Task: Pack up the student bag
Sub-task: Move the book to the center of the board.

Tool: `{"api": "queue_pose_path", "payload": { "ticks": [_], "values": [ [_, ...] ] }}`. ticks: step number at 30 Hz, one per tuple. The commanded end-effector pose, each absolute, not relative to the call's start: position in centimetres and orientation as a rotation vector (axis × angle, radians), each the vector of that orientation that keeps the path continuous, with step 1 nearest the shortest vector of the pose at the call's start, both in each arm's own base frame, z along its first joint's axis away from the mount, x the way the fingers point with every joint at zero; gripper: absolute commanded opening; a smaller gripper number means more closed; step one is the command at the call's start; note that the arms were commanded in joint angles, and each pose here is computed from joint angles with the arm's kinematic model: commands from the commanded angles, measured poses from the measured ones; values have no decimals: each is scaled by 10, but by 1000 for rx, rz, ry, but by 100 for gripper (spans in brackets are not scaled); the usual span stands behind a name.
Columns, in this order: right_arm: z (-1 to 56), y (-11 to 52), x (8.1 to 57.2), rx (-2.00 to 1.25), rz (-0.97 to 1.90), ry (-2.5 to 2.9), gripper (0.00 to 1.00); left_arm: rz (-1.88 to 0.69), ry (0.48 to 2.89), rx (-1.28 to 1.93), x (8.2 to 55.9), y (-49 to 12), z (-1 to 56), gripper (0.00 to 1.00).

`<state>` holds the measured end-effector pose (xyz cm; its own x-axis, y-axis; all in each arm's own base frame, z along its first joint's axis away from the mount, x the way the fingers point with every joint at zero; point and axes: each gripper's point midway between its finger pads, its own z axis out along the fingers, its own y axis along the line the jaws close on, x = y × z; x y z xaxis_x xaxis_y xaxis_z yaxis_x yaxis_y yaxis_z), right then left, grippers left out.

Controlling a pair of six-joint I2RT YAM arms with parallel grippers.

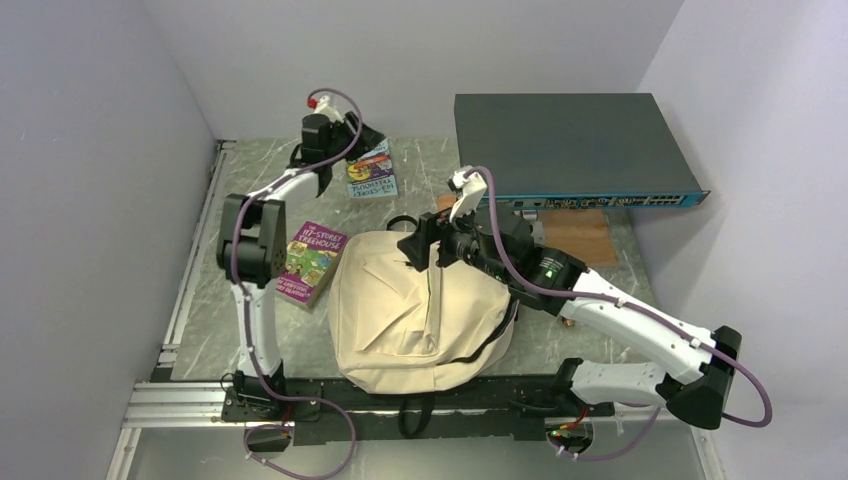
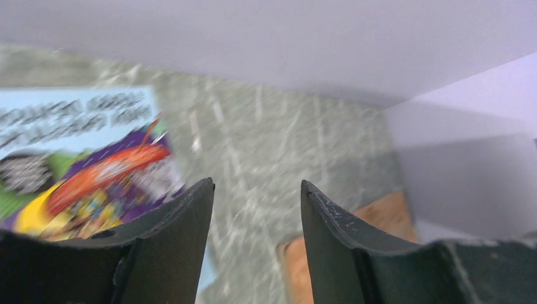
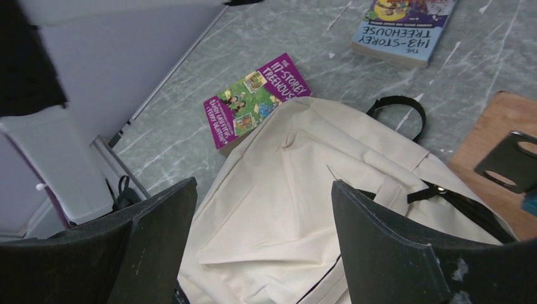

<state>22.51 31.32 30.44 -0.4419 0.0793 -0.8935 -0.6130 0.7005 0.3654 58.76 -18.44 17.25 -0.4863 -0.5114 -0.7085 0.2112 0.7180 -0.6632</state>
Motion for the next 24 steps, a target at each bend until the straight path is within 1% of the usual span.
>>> {"api": "queue_pose_path", "payload": {
  "ticks": [1, 2, 3, 7, 11, 15, 20, 24],
  "values": [
    [321, 300, 230, -384, 795, 1827, 81, -1162, 1737, -252, 623, -237, 183, 58],
    [321, 299, 230, -378, 791, 1826, 81, -1191, 1736, -264, 630, -246, 179, 59],
    [321, 298, 230, -376, 790, 1825, 81, -1212, 1756, -278, 637, -259, 162, 59],
    [320, 295, 228, -366, 797, 1824, 81, -1236, 1784, -316, 652, -287, 144, 61],
    [319, 294, 228, -359, 803, 1823, 81, -1160, 1871, -435, 651, -285, 112, 62],
    [320, 296, 226, -359, 823, 1819, 81, -908, 2129, -582, 632, -253, 58, 62],
    [319, 298, 225, -358, 839, 1818, 81, -773, 2257, -821, 598, -179, 30, 61],
    [319, 300, 225, -359, 852, 1815, 81, -574, 2302, -868, 565, -115, 20, 62]
  ]
}}
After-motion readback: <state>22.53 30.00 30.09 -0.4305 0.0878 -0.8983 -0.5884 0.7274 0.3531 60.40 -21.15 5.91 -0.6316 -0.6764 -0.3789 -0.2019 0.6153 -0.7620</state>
